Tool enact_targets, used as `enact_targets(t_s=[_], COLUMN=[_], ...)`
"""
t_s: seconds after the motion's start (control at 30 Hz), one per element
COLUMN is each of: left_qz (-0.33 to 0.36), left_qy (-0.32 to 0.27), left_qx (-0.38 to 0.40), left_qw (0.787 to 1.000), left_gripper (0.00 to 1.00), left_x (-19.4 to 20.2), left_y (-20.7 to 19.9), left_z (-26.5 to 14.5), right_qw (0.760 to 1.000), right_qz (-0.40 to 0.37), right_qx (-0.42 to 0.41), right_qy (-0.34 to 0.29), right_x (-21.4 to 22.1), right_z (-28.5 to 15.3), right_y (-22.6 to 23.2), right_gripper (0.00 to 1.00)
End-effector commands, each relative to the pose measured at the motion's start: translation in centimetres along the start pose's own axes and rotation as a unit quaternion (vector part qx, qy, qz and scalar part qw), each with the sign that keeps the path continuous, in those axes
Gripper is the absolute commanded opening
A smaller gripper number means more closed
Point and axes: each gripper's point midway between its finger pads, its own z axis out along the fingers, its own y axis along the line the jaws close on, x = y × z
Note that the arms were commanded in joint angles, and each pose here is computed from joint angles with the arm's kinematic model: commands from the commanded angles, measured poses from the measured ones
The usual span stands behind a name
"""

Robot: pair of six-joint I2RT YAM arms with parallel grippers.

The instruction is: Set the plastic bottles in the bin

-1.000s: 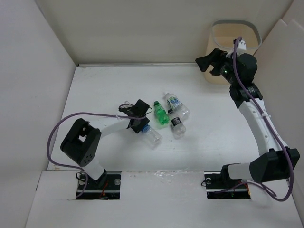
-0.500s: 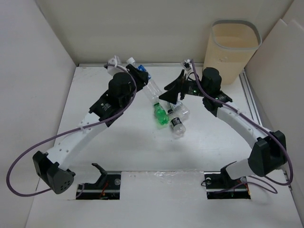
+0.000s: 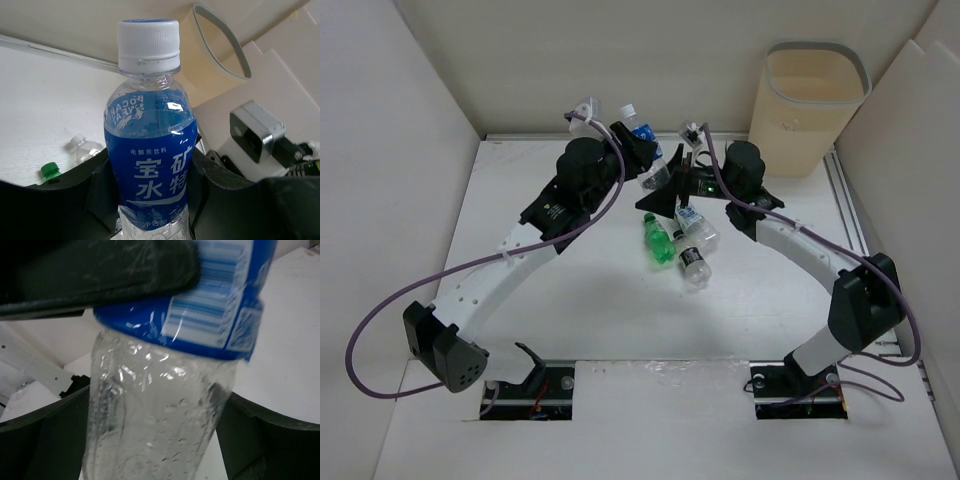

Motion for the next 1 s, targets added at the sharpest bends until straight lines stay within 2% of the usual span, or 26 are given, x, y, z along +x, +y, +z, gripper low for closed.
enact_targets(t_s=[0.0, 0.03, 0.1, 0.17, 0.2, 0.23, 0.27, 0.33, 0.43, 0.5, 0.53, 0.6, 0.63, 0.73, 0.77, 0.8, 0.87, 0.9, 0.97], left_qz=[-0.008, -0.009, -0.008, -0.012, -0.011, -0.011, -0.012, -0.014, -0.024, -0.025, -0.024, -0.018, -0.013, -0.007, -0.006, -0.004, -0.001, -0.002, 0.012], left_qy=[-0.013, -0.012, -0.006, 0.001, 0.004, 0.001, -0.006, -0.022, -0.076, -0.089, -0.091, -0.078, -0.067, -0.039, -0.034, -0.024, -0.019, -0.015, -0.007], left_qx=[0.06, 0.068, 0.075, 0.083, 0.08, 0.076, 0.068, 0.058, 0.033, -0.013, -0.023, -0.034, -0.045, -0.04, -0.036, -0.036, -0.02, -0.015, 0.001], left_qw=[0.998, 0.998, 0.997, 0.996, 0.997, 0.997, 0.998, 0.998, 0.996, 0.996, 0.995, 0.996, 0.997, 0.998, 0.999, 0.999, 1.0, 1.0, 1.0], left_gripper=[0.0, 0.0, 0.03, 0.11, 0.24, 0.45, 0.99, 1.0, 1.0, 1.0, 1.0, 1.0, 1.0, 1.0, 1.0, 1.0, 1.0, 1.0, 1.0], left_x=[-1.6, -1.7, -1.3, -1.0, -0.7, -0.8, -1.1, -1.9, -5.0, -5.4, -5.6, -5.2, -4.4, -2.4, -1.9, -1.0, -0.2, 0.1, 1.0], left_y=[-3.1, -3.4, -3.5, -3.8, -3.6, -3.5, -3.2, -3.0, -2.7, -0.8, -0.6, -0.3, 0.3, 0.9, 1.0, 1.4, 1.0, 1.0, 0.9], left_z=[-0.5, -0.5, -0.5, -0.6, -0.3, -0.3, -0.2, -0.4, -1.8, -2.0, -2.1, -1.9, -1.7, -1.0, -0.9, -0.7, -0.6, -0.5, -0.3], right_qw=[0.997, 0.998, 0.996, 0.996, 0.996, 0.996, 0.996, 0.993, 0.975, 0.958, 0.944, 0.929, 0.914, 0.889, 0.885, 0.878, 0.861, 0.851, 0.837], right_qz=[-0.052, -0.049, -0.061, -0.06, -0.059, -0.053, -0.048, -0.051, -0.042, -0.04, -0.056, -0.032, -0.041, 0.009, -0.004, 0.027, 0.015, 0.032, 0.035], right_qx=[-0.027, -0.029, -0.036, -0.017, -0.011, 0.0, 0.025, 0.065, 0.185, 0.25, 0.281, 0.321, 0.346, 0.388, 0.387, 0.405, 0.427, 0.447, 0.465], right_qy=[-0.045, -0.04, -0.052, -0.064, -0.067, -0.067, -0.075, -0.086, -0.113, -0.134, -0.161, -0.179, -0.209, -0.243, -0.259, -0.255, -0.277, -0.274, -0.288], right_x=[-4.1, -3.7, -4.6, -5.1, -5.2, -5.2, -5.7, -7.3, -10.8, -13.2, -16.5, -17.8, -20.5, -21.7, -24.0, -22.9, -25.2, -24.3, -25.2], right_z=[1.2, 1.4, 1.4, 1.5, 1.5, 1.2, 0.6, -1.0, -5.7, -8.8, -11.7, -14.3, -17.2, -21.8, -22.6, -23.4, -25.2, -26.4, -27.7], right_y=[1.3, 1.1, 1.6, 0.9, 0.8, 0.1, -1.2, -2.3, -7.8, -11.0, -12.2, -15.4, -16.4, -21.3, -21.1, -23.9, -24.8, -26.9, -27.7], right_gripper=[0.93, 0.86, 0.64, 0.28, 0.02, 0.0, 0.0, 0.0, 0.0, 0.0, 0.0, 0.0, 0.0, 0.0, 0.0, 0.0, 0.0, 0.0, 0.0])
